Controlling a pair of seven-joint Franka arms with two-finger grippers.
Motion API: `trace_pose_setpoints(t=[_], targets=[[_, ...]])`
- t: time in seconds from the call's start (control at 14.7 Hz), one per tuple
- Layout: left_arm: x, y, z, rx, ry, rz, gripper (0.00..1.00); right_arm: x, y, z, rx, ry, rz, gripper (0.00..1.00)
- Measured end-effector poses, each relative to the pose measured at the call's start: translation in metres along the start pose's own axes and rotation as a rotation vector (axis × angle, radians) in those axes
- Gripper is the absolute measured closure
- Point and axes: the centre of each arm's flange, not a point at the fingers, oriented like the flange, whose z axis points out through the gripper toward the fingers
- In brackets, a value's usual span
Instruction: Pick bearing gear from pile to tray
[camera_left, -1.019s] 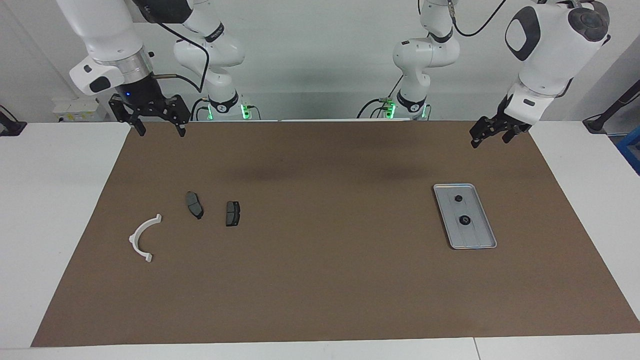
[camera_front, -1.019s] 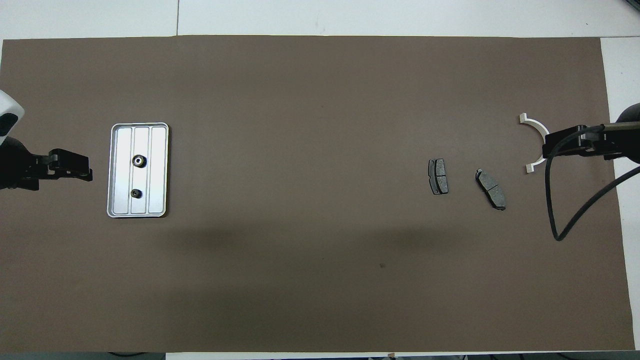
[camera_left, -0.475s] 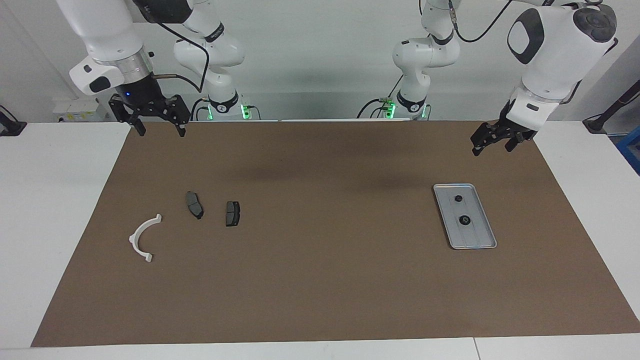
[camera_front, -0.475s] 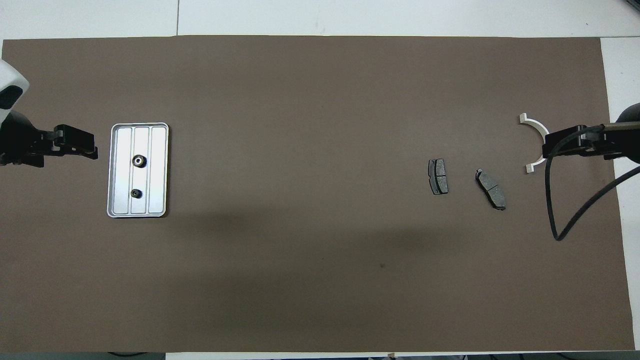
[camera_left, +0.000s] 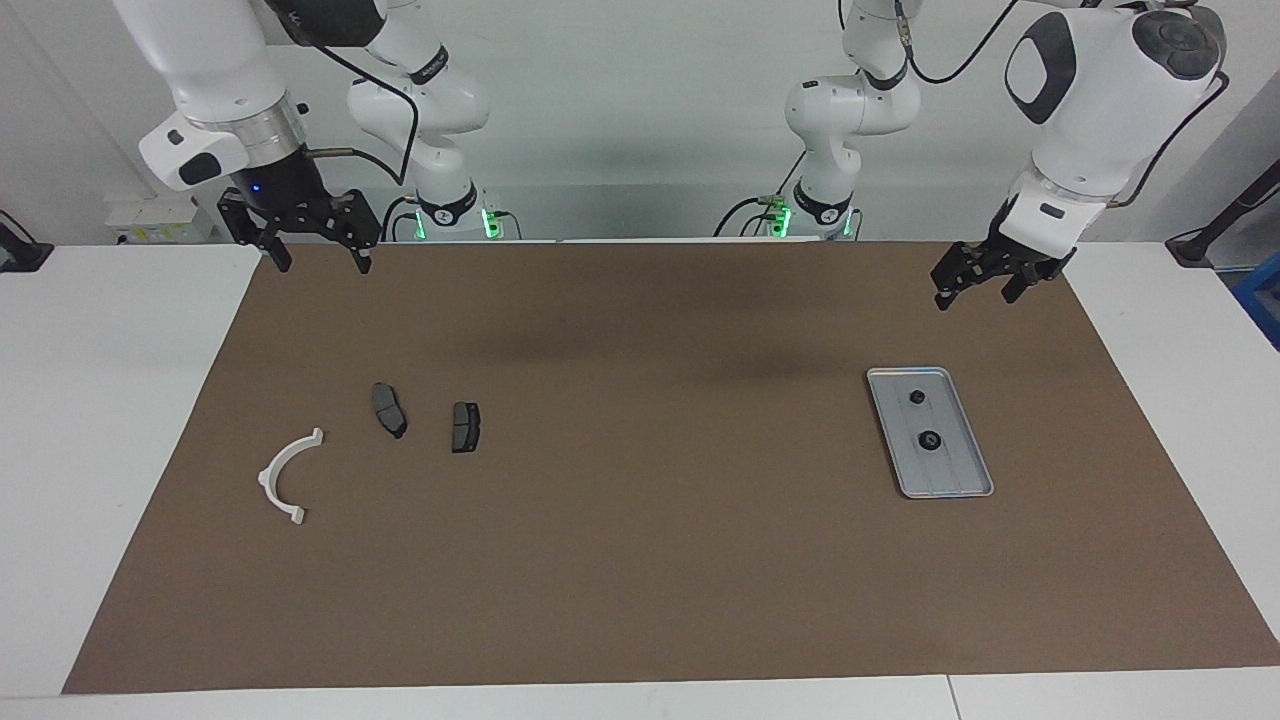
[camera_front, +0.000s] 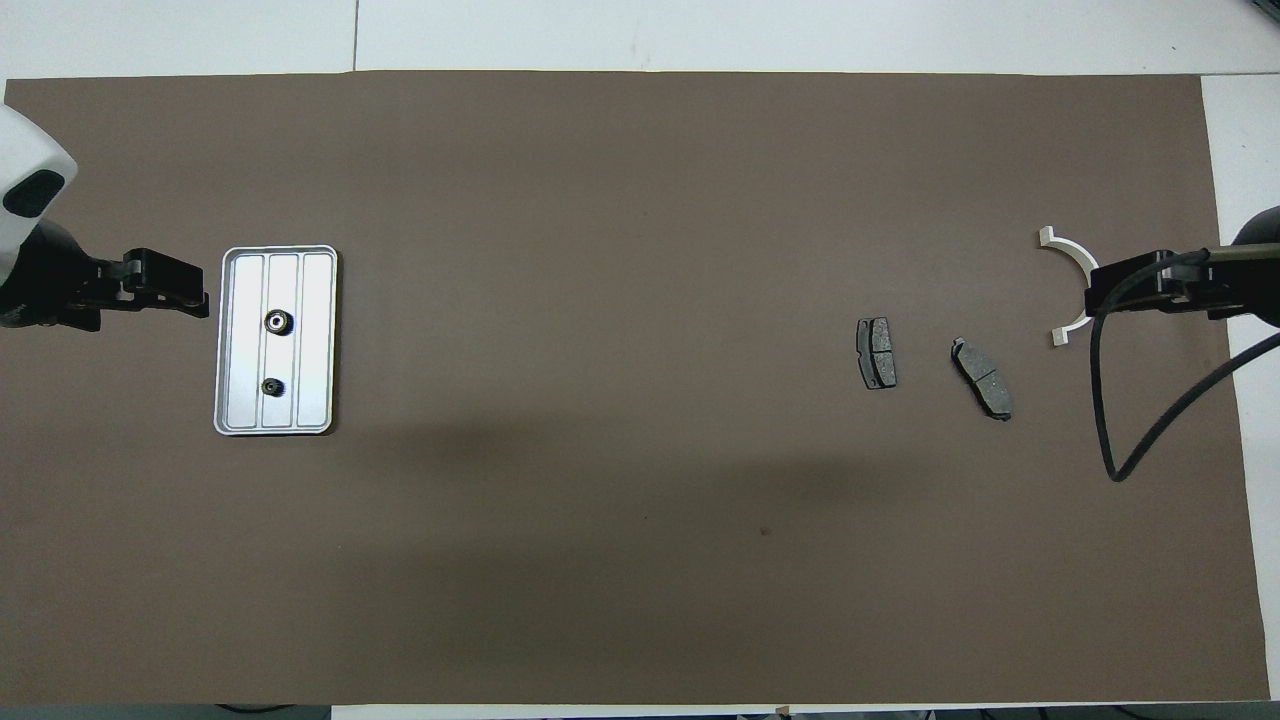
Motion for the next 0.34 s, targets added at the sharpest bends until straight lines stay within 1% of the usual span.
trace_pose_setpoints(t=[0.34], targets=[[0.0002, 0.0006, -0.0025, -0.001, 0.005, 0.001, 0.00, 0.0000, 0.0000, 0.0000, 0.000, 0.000, 0.000, 0.00]])
